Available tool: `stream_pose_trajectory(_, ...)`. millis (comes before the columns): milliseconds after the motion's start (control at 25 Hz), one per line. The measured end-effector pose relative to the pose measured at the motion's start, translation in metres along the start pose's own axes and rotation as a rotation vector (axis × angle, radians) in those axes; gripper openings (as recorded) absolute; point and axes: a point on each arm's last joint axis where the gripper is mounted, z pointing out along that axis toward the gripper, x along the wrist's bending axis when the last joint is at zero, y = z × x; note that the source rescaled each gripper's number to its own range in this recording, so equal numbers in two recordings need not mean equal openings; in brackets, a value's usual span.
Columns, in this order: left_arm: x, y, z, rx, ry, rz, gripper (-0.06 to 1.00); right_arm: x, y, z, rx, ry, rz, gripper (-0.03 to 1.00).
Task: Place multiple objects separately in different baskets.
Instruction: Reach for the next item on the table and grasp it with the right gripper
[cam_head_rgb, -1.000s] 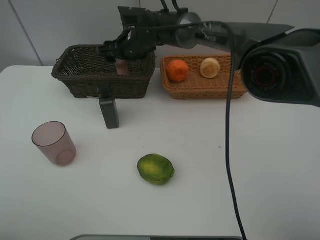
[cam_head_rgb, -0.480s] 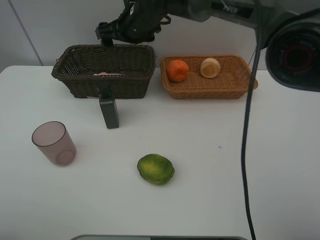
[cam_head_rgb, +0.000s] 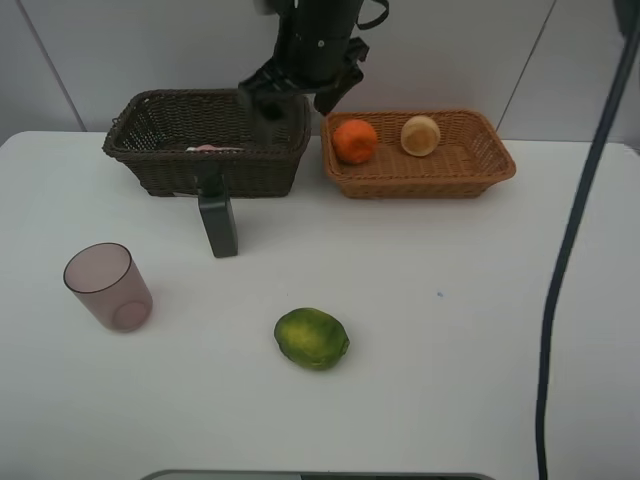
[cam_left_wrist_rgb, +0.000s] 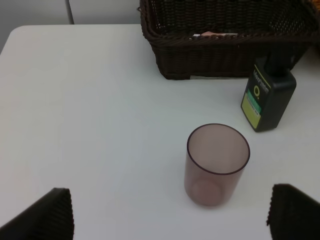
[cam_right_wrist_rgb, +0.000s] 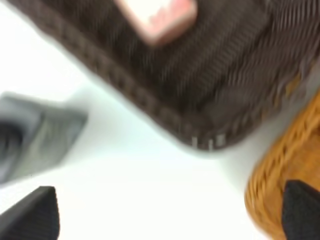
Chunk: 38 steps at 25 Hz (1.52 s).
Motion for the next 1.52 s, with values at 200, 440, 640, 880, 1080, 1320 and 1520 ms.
stream_pose_trajectory(200, 0.000, 0.000, 0.000, 0.000, 0.000, 0.000, 1.00, 0.015, -0.028, -0.012, 0.076, 0.017, -0.073, 0.88)
stream_pose_trajectory(440, 0.000, 0.000, 0.000, 0.000, 0.000, 0.000, 1.00, 0.038, -0.068, -0.014, 0.132, 0.043, -0.149, 0.88)
stream_pose_trajectory(640, 0.000, 0.000, 0.000, 0.000, 0.000, 0.000, 1.00, 0.062, -0.098, -0.004, 0.173, 0.092, -0.250, 0.88)
stream_pose_trajectory(880, 0.000, 0.000, 0.000, 0.000, 0.000, 0.000, 1.00, 0.084, -0.128, 0.026, 0.189, 0.128, -0.402, 0.88)
stream_pose_trajectory(1080, 0.000, 0.000, 0.000, 0.000, 0.000, 0.000, 1.00, 0.086, -0.141, 0.041, 0.169, 0.131, -0.454, 0.88)
stream_pose_trajectory(1320, 0.000, 0.000, 0.000, 0.000, 0.000, 0.000, 1.00, 0.096, -0.149, 0.046, 0.157, 0.149, -0.464, 0.88)
stream_pose_trajectory(1520, 0.000, 0.000, 0.000, 0.000, 0.000, 0.000, 1.00, 0.101, -0.151, 0.058, 0.177, 0.163, -0.462, 0.88)
